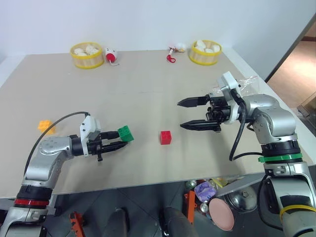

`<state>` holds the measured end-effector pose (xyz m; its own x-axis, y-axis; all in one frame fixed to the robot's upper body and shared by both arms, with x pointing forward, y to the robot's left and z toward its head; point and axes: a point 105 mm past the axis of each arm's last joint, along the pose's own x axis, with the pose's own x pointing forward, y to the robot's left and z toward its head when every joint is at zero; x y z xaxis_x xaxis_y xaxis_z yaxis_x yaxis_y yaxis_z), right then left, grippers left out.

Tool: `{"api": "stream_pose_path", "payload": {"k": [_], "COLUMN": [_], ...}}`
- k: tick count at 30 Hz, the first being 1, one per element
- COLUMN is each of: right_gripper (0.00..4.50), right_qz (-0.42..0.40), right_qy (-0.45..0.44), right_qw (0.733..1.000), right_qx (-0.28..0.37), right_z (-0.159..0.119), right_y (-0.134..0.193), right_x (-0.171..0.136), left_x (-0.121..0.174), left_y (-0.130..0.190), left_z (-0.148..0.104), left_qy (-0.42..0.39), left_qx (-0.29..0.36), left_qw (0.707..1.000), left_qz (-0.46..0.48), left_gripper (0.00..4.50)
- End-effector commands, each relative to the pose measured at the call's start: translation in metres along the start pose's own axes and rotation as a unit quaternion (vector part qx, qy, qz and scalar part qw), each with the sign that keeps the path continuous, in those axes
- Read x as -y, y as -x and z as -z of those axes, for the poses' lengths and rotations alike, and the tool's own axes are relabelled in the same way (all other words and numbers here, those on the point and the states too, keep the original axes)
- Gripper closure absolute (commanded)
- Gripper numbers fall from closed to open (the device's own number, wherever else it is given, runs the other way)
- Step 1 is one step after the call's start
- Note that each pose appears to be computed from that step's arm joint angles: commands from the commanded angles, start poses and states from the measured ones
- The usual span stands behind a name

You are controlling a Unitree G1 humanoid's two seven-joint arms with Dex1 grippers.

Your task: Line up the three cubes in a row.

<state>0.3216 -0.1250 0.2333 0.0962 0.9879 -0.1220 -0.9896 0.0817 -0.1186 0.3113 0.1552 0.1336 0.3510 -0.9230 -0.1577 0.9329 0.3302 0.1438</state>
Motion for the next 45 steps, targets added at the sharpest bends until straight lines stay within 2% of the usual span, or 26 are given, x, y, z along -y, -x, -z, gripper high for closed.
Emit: {"api": "stream_pose_path", "payload": {"k": [1, 7, 14, 29, 45], "right_gripper": [0.0, 0.0, 0.0, 0.0, 0.0], "right_qz": [0.021, 0.026, 0.032, 0.038, 0.037], "right_qy": [0.024, 0.01, 0.007, 0.007, 0.012], "right_qw": [0.999, 1.0, 0.999, 0.999, 0.999], "right_qx": [0.021, 0.011, 0.005, 0.008, 0.011], "right_z": [-0.012, 0.001, 0.005, 0.006, 0.005], "right_y": [0.005, 0.007, 0.008, 0.003, -0.001], "right_x": [-0.004, -0.013, -0.014, -0.013, -0.012], "left_x": [-0.006, -0.005, -0.001, -0.02, -0.02], "left_y": [-0.006, -0.019, -0.025, -0.04, -0.046], "left_z": [-0.007, -0.009, 0.0, -0.003, 0.017], "left_qy": [-0.025, -0.03, -0.032, -0.071, -0.062], "left_qx": [0.004, 0.005, -0.017, -0.023, -0.066], "left_qw": [0.999, 0.997, 0.994, 0.992, 0.989], "left_qz": [0.022, 0.066, 0.104, 0.1, 0.117], "left_gripper": [2.71, 2.71, 2.71, 2.71, 2.71]}}
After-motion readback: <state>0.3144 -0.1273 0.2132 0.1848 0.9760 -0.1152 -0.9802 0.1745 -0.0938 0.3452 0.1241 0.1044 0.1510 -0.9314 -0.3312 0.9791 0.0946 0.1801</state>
